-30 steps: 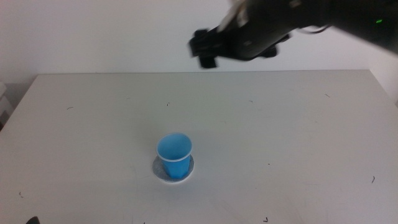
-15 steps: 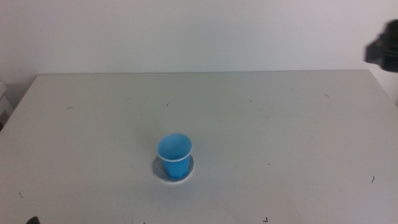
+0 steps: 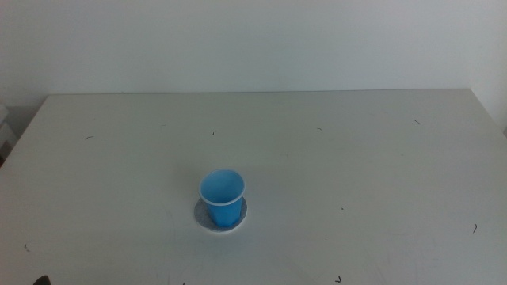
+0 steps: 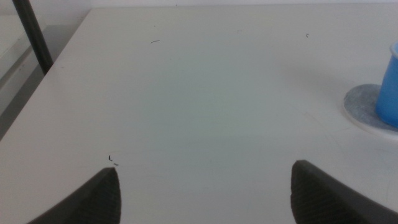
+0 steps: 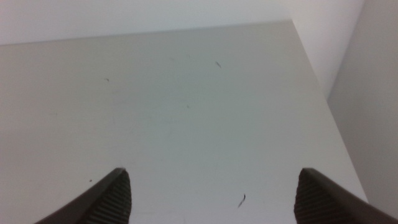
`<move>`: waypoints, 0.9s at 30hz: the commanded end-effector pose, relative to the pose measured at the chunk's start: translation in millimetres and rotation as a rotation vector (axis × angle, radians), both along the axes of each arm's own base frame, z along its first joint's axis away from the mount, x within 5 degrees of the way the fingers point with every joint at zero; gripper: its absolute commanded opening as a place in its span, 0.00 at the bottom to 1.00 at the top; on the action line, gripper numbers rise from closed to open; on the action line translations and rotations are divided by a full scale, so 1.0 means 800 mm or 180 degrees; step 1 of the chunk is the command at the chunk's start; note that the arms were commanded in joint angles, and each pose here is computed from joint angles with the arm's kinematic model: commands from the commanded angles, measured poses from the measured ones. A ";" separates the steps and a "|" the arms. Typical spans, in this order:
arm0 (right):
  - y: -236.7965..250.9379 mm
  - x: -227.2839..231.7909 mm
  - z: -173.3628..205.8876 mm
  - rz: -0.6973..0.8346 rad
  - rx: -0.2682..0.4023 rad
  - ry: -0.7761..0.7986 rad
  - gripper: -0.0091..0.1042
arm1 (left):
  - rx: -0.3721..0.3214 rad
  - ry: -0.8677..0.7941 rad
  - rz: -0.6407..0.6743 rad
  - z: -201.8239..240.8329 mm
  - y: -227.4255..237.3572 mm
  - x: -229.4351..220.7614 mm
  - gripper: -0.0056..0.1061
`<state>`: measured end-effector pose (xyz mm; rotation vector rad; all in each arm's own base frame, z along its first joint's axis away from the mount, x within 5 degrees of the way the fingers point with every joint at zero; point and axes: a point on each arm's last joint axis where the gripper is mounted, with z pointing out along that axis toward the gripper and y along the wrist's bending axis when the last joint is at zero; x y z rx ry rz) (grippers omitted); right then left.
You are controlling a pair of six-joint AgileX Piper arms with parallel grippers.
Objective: Place an empty cup on a cup mat.
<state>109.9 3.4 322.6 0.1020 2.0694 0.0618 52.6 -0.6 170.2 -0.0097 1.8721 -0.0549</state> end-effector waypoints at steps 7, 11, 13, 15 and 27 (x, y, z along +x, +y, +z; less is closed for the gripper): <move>0.001 -0.034 -0.043 0.0306 -0.0384 -0.1141 0.67 | -0.0025 -0.0267 -0.0013 0.011 -0.001 0.001 0.99; 0.001 -0.051 -0.059 0.0346 -0.0381 -0.1563 0.70 | -0.0025 -0.0267 -0.0013 0.011 -0.001 0.001 0.99; 0.001 -0.056 -0.064 0.0351 -0.0376 -0.1666 0.71 | -0.0025 -0.0267 -0.0013 0.011 -0.001 0.001 0.99; 0.001 -0.059 -0.072 0.0349 -0.0376 -0.1662 0.71 | -0.0025 -0.0267 -0.0013 0.011 -0.001 0.001 0.99; 0.002 -0.062 -0.150 0.0402 -0.0413 -0.1508 0.71 | -0.0025 -0.0267 -0.0013 0.011 -0.001 0.001 0.99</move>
